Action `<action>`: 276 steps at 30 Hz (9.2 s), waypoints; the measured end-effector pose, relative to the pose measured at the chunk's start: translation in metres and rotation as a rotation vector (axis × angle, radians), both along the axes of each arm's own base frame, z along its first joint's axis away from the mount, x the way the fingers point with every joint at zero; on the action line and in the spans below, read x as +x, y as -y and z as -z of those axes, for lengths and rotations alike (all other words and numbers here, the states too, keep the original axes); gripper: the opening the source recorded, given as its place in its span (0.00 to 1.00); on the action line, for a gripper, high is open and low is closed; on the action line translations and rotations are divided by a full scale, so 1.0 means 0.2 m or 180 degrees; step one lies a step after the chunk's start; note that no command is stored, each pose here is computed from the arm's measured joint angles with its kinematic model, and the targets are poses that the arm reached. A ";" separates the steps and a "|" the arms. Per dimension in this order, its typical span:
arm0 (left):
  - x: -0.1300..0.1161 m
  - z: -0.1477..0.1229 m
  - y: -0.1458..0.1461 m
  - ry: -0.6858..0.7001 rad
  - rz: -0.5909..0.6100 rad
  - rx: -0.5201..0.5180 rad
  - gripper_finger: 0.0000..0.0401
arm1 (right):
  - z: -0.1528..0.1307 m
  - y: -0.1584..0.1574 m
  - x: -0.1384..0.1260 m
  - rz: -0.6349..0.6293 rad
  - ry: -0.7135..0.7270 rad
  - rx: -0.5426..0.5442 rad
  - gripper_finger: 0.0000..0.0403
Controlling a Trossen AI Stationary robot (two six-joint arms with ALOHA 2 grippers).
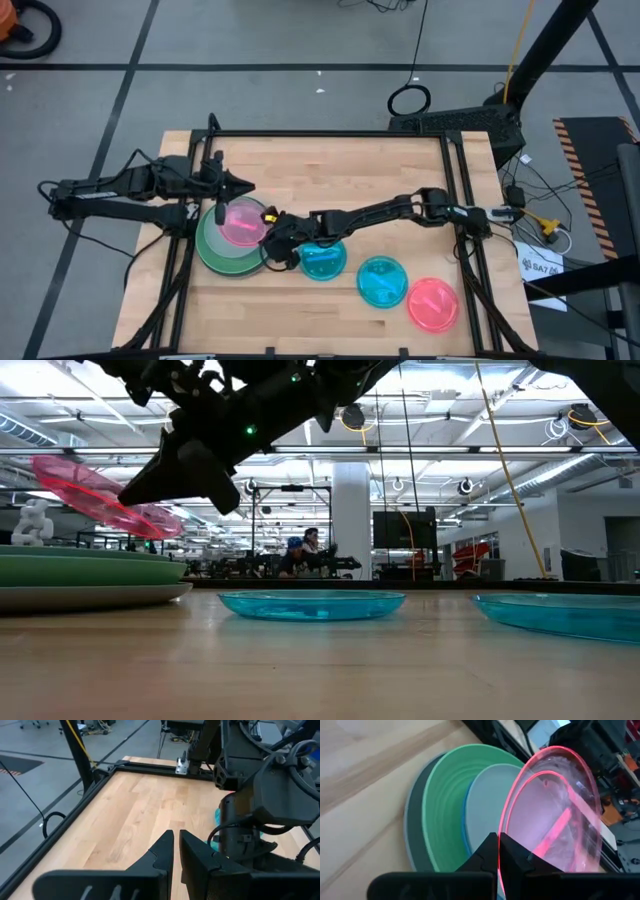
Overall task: Stack plastic plates
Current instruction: Stack the top light pink plate on top of the light green plate, then stack the top light blue plate on top of the light pink plate
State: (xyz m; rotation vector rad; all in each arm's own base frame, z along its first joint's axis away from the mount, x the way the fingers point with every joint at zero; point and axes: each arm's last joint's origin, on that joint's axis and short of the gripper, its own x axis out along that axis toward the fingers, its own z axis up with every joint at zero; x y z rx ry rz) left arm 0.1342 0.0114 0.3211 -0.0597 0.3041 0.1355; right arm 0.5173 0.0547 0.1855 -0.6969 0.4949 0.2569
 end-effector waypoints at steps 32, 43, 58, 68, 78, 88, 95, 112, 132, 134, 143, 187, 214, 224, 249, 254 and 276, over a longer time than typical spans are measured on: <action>0.01 0.32 0.09 -0.0526 -0.0423 -0.0755 0.09 | -0.13 -0.06 -0.23 0.1046 -0.1009 0.0108 0.18; 0.03 0.36 0.14 -0.0484 -0.0329 -0.0723 0.09 | -0.18 -0.05 -0.46 0.1688 -0.2275 0.0861 0.18; 0.03 0.36 0.15 -0.0475 -0.0268 -0.0657 0.09 | 0.07 0.02 -0.63 0.1845 -0.2671 0.0672 0.33; 0.03 0.36 0.15 -0.0455 -0.0368 -0.0618 0.09 | 0.07 0.17 -0.91 0.1873 -0.1297 0.1406 0.33; 0.03 0.36 0.14 -0.0428 -0.0509 -0.0494 0.09 | 0.29 0.22 -1.05 0.1875 -0.0072 0.2092 0.32; 0.03 0.34 0.13 -0.0292 -0.0591 -0.0272 0.09 | 0.39 0.22 -1.00 0.1939 0.0112 0.2210 0.32; 0.04 0.33 0.13 -0.0243 -0.0578 -0.0172 0.09 | 0.45 0.22 -1.00 0.2077 0.0026 0.2381 0.32; 0.04 0.33 0.13 -0.0234 -0.0585 -0.0147 0.09 | 0.51 0.22 -0.98 0.2202 -0.0088 0.2665 0.32; 0.04 0.33 0.13 -0.0238 -0.0585 -0.0134 0.09 | 0.49 0.22 -0.93 0.2099 -0.0139 0.2381 0.32; 0.04 0.33 0.13 -0.0239 -0.0582 -0.0126 0.09 | 0.49 0.22 -0.94 0.2102 -0.0140 0.2377 0.32; 0.04 0.33 0.13 -0.0246 -0.0570 -0.0096 0.09 | 0.49 0.23 -0.94 0.2135 -0.0140 0.2428 0.30; 0.04 0.33 0.13 -0.0215 -0.0616 -0.0224 0.09 | 0.37 0.23 -0.91 0.1802 0.0389 0.2172 0.00; 0.05 0.31 0.13 -0.0104 -0.0637 -0.0328 0.09 | -0.15 0.25 -1.06 0.1606 0.1085 0.1798 0.00; 0.05 0.30 0.13 -0.0051 -0.0619 -0.0309 0.09 | -0.28 0.27 -1.06 0.1672 0.1868 0.0752 0.00; 0.09 0.24 0.16 0.0364 -0.0136 -0.0445 0.09 | -0.32 0.27 -1.07 0.1657 0.2041 -0.0164 0.00; 0.18 0.25 0.17 0.0409 -0.0098 -0.0287 0.15 | -0.32 0.24 -1.07 0.1569 0.2011 -0.0206 0.00; 0.46 0.39 0.19 0.0416 -0.0467 -0.0156 0.44 | -0.33 0.15 -1.08 0.1343 0.2028 -0.0491 0.00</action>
